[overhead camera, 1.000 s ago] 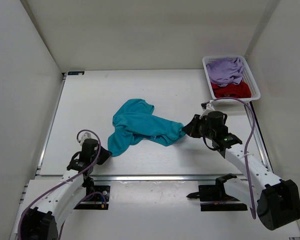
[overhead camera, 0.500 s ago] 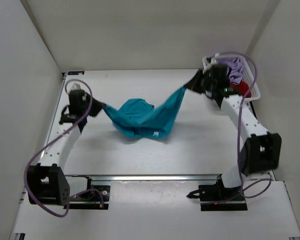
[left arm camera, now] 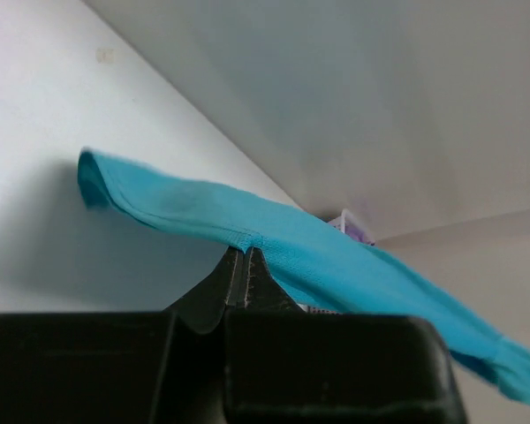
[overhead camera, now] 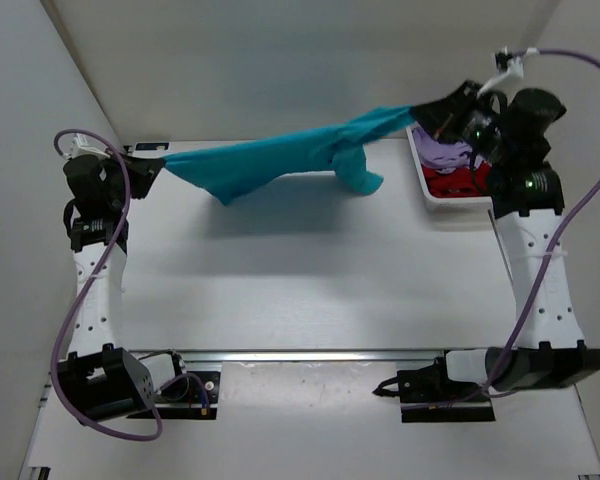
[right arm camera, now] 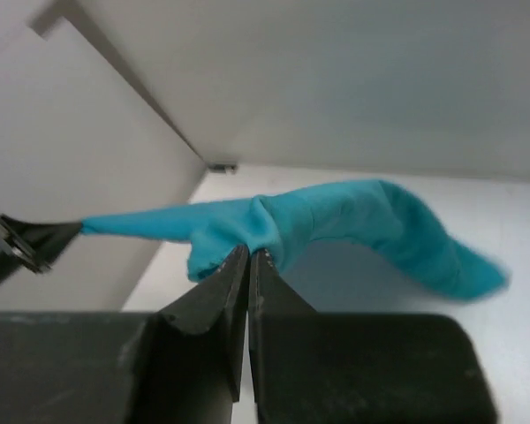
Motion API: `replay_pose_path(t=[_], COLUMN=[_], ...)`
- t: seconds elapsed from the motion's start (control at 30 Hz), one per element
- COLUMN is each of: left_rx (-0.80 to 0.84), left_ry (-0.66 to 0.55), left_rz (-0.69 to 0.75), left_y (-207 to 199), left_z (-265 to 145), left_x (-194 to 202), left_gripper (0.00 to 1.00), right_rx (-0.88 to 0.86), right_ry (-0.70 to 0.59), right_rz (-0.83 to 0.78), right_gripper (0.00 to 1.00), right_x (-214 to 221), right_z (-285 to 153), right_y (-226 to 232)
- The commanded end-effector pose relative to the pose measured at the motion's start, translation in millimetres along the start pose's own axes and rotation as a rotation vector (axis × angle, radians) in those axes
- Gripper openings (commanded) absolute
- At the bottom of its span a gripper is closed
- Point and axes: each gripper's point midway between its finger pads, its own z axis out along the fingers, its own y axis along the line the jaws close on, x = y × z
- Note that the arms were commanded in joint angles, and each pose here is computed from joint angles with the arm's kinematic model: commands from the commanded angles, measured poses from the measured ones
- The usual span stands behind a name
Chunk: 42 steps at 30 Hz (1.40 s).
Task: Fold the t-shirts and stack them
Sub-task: Flatten out the tshirt
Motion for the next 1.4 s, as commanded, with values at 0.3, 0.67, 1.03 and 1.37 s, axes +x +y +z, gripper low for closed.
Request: replay_pose_path(t=[0.3, 0.67, 1.03, 1.37], left_rx=[-0.001, 0.046, 0.168, -0.185], left_ry=[0.042, 0.085, -0.047, 0.179], left_rz=[0.008, -0.037, 0.033, -0.12], left_y=[5.3, -24.8, -73.2, 160.1], left_z=[-8.4, 63.2, -11.6, -57.0], left_x=[22.7, -9.3, -38.3, 150.9], left_gripper=[0.0, 0.0, 0.0, 0.0], right_rx=[0.147, 0.056, -0.047, 0.19], right_ry=[0.186, 0.172, 0.078, 0.464], right_rz=[0.157, 0.106, 0.021, 0.321], right_gripper=[0.01, 0.0, 0.0, 0.31], right_x=[117.7, 13.3, 56.6, 380.8], right_z=[-8.2, 106.9, 7.6, -121.1], right_y=[-95.8, -85.6, -10.5, -85.0])
